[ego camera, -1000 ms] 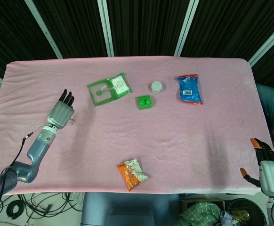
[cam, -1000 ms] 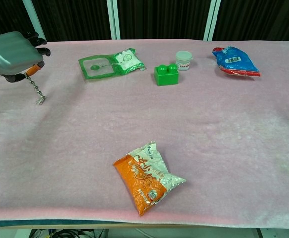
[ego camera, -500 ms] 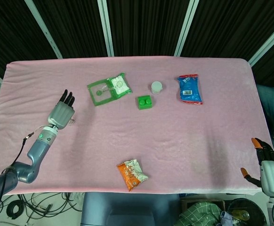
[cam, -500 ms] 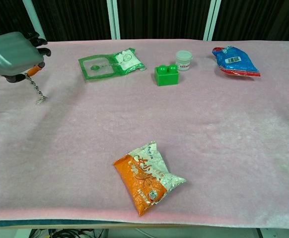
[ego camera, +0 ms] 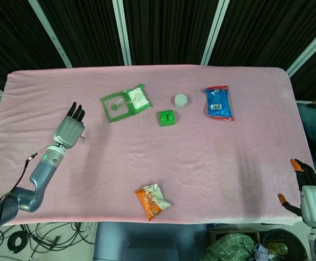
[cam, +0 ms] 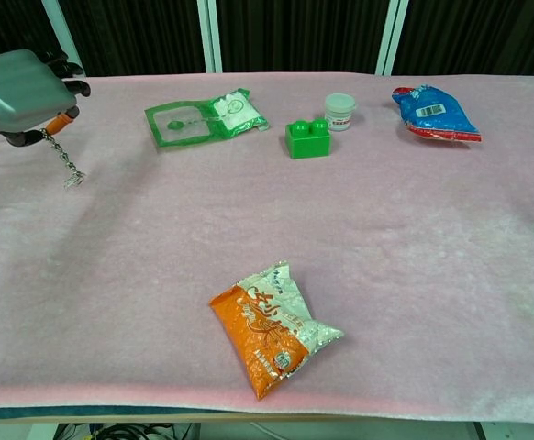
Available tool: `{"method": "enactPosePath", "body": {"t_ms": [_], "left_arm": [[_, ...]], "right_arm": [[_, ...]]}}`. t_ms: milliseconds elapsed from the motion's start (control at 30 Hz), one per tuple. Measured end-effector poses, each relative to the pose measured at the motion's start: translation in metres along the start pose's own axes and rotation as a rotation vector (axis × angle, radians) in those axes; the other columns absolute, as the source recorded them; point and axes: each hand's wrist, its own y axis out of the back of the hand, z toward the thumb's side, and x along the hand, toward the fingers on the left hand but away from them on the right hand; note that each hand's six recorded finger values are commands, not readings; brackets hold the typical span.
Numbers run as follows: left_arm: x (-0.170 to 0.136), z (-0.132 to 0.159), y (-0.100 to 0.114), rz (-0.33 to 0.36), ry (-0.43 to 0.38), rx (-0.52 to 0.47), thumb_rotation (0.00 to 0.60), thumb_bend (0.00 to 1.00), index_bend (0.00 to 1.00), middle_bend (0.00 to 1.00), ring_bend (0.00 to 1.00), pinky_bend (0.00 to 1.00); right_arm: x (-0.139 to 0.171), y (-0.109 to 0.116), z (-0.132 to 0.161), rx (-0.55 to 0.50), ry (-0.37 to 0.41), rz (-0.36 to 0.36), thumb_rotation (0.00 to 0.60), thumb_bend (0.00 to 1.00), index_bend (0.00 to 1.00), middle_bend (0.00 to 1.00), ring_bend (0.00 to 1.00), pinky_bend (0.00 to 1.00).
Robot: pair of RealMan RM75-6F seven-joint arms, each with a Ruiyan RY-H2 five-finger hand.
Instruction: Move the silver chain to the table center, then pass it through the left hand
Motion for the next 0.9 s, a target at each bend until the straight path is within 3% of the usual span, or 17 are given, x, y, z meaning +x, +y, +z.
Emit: {"method": "enactPosePath", "body": {"t_ms": [400,900], "left_arm": [[0.000,0.001,0.015,0.029,0.002,-0.045,0.600,0.42,0.62,0.14,0.00,0.00],[-0.001,0.037,0.075,0.112,-0.011,-0.335,0.600,0.42,0.61,0.14,0.00,0.00]], "right_arm": [[0.000,0.001,-0.001,0.001,-0.002,-0.003,0.600,0.15,0.05,0.07,0.09,0.21],[0.000,0.000,-0.001,0.012,-0.004,-0.002,0.600,0.15,0.05,0.07,0.09,0.21]]}}
